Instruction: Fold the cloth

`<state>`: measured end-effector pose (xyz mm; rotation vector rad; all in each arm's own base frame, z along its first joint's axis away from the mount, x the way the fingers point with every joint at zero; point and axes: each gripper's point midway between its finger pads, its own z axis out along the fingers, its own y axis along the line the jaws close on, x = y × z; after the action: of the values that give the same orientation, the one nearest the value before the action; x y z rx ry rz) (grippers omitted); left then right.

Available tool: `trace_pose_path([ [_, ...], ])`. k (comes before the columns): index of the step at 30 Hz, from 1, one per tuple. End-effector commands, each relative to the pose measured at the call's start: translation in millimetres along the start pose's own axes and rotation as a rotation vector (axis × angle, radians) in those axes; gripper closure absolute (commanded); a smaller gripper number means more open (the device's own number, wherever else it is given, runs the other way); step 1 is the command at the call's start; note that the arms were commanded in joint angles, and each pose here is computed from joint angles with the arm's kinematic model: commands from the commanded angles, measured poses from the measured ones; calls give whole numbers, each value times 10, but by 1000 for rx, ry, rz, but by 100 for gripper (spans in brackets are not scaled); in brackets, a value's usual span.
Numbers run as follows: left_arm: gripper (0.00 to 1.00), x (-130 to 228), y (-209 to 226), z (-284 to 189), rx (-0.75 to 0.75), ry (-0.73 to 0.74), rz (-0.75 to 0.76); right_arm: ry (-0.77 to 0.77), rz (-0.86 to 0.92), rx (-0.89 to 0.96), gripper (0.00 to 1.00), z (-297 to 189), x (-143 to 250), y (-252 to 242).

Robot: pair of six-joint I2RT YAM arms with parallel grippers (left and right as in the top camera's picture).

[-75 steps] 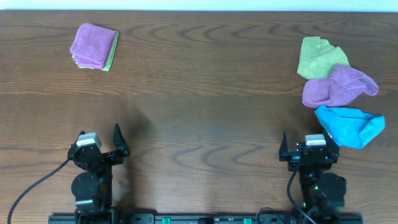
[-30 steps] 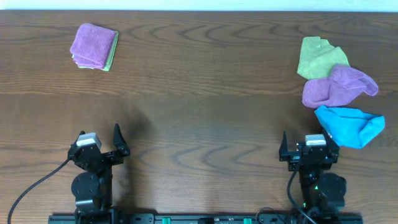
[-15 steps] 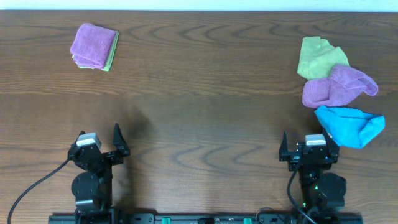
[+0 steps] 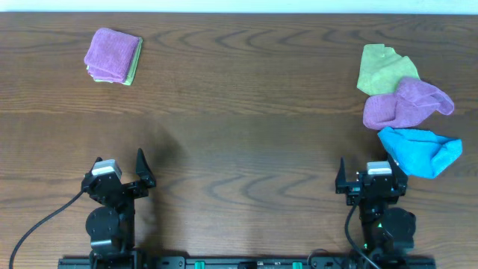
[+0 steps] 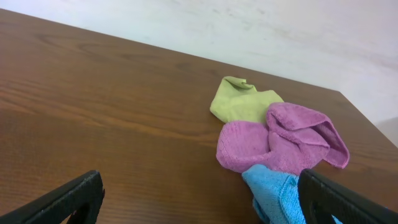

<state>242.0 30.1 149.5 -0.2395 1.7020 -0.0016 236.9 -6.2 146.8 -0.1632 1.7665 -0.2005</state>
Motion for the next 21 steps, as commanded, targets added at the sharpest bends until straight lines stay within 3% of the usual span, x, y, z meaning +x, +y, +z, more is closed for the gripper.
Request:
trace_pose_path([
  [1, 5, 217, 62, 33, -25, 52, 10, -2, -6, 20, 1, -1, 10, -39],
  [11, 4, 217, 62, 33, -25, 52, 10, -20, -5, 37, 1, -3, -37, -71],
  [17, 5, 217, 62, 33, -25, 52, 10, -30, -6, -100, 1, -10, -40, 168],
  [21, 5, 217, 62, 33, -25, 52, 10, -106, 23, -23, 1, -15, -236, 19],
])
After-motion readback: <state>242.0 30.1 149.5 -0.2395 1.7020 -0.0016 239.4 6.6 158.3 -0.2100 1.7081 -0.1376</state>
